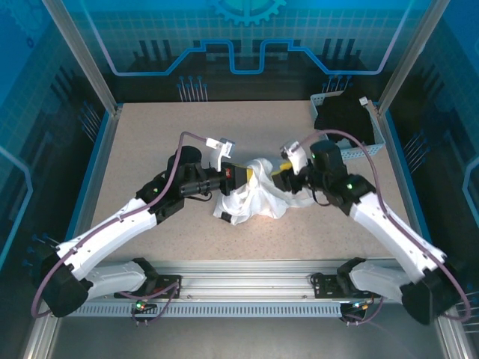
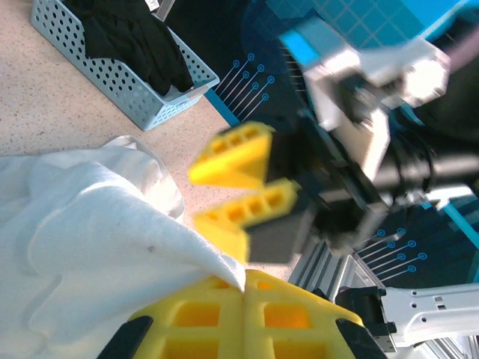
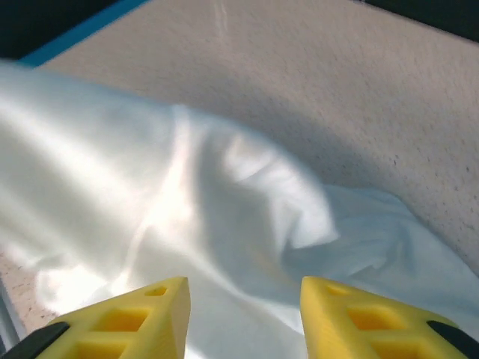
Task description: Fold the inside-out t-shirt
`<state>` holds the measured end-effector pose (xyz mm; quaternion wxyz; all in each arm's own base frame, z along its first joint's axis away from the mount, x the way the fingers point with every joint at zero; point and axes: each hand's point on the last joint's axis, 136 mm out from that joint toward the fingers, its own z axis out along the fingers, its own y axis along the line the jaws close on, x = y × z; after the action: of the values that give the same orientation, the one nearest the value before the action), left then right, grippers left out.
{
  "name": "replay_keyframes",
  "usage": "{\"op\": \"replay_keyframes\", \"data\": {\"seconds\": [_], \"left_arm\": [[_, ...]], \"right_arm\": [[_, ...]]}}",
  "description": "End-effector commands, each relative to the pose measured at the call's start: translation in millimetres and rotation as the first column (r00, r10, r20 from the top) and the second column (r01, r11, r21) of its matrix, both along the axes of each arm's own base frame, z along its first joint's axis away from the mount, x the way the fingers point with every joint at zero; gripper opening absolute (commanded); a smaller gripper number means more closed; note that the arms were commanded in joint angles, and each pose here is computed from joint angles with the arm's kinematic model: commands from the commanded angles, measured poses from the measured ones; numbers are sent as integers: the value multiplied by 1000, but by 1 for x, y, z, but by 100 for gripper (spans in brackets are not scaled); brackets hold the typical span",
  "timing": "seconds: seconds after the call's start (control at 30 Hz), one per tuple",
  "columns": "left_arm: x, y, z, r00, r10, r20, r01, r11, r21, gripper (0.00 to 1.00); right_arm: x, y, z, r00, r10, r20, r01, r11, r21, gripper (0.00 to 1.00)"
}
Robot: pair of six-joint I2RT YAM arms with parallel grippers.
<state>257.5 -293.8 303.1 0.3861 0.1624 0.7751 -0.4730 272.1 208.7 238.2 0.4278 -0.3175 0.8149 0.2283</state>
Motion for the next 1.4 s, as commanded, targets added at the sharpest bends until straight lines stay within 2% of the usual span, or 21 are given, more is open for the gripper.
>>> {"op": "replay_keyframes", "data": {"seconds": [0.0,0.1,0.27,0.4,0.47,0.53,0.6,0.67,0.8,1.0,1.2,1.37], "left_arm": [[-4,2,12,1000,-2,-18,1,1000,-24,0],[-5,3,14,1000,-1,-28,0,1000,-27,0],[-7,5,18,999,6,-32,-7,999,-40,0],[-8,6,18,999,5,-34,-6,999,-40,0],[-8,7,19,999,8,-31,-10,999,-38,0],[-8,8,19,1000,14,-27,-15,999,-35,0],[-7,13,20,999,32,-21,-33,999,-28,0],[-2,21,19,997,73,-25,-74,997,-17,0],[13,46,15,985,162,-52,-163,986,-16,0],[36,79,0,956,283,-81,-282,959,28,0],[54,101,-41,912,404,-71,-381,898,218,0],[62,104,-84,903,416,-106,-355,862,362,20]], "right_arm": [[-31,15,-6,994,87,68,-91,994,52,47],[-47,33,-15,990,121,76,-131,981,144,49],[-43,62,-27,994,94,54,-105,960,260,54],[-36,82,-29,996,78,46,-88,944,318,56],[-31,88,-36,998,61,32,-68,950,306,56],[-26,87,-43,999,33,24,-39,957,288,50],[-24,83,-46,999,14,31,-22,964,264,28],[-26,74,-46,998,15,53,-27,973,230,14],[-42,59,-39,994,83,75,-97,975,200,0],[-70,60,-7,958,267,100,-285,907,310,0],[-75,63,19,929,349,127,-369,836,406,0],[-67,72,21,920,374,113,-385,816,430,0]]}}
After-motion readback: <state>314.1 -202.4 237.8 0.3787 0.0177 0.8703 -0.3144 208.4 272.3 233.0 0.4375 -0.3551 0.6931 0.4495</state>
